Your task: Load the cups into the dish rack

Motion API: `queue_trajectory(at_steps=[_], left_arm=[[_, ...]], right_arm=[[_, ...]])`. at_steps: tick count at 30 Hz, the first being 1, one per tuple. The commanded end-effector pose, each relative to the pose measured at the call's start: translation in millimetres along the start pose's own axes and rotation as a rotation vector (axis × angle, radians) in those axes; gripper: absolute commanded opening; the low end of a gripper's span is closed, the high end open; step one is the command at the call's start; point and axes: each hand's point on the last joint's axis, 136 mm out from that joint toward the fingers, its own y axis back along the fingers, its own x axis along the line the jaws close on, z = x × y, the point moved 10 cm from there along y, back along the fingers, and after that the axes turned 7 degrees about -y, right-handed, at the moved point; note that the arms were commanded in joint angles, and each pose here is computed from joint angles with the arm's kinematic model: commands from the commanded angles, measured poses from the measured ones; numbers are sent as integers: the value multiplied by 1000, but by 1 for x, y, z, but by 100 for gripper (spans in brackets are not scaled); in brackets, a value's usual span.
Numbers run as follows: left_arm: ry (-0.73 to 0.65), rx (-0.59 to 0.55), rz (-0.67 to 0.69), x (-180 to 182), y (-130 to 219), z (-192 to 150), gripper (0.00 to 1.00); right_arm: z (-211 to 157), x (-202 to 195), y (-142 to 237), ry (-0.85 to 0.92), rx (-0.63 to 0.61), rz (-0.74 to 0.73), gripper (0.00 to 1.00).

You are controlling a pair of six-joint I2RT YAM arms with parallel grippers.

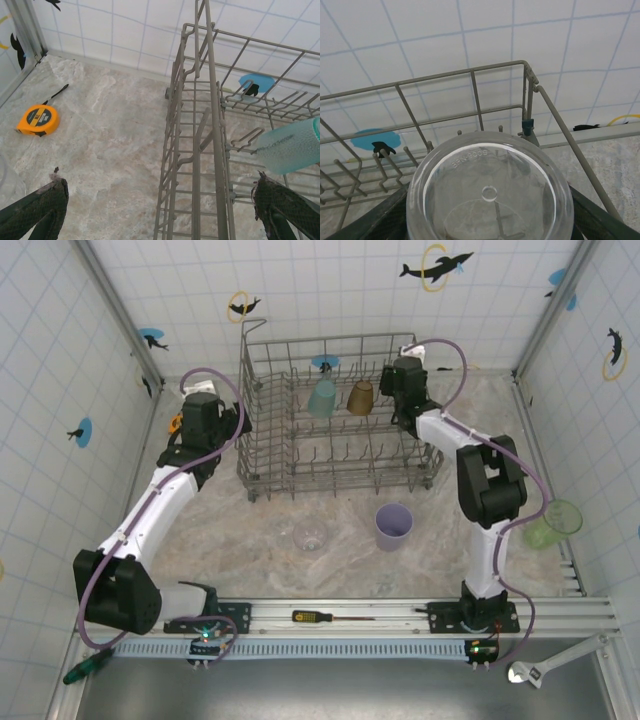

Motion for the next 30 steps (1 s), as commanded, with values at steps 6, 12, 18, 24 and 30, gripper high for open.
queue_trajectory(at_steps=[6, 12, 18, 24, 30], left_arm=[[-16, -4, 17, 1, -4, -3, 97], [-15, -1, 14, 1, -5, -4, 97], [-13, 2, 9, 0, -6, -5, 97], [-13, 2, 10, 1, -6, -5, 97], [-12, -1, 7, 0, -5, -3, 97]], right_arm=[[15, -1, -14, -17, -101, -33, 53], [9, -2, -20, 1, -96, -46, 53], [-2, 2, -22, 5, -67, -31, 53], [-19, 5, -27, -16, -1, -9, 60], [-22, 6, -25, -49, 44, -5, 69]])
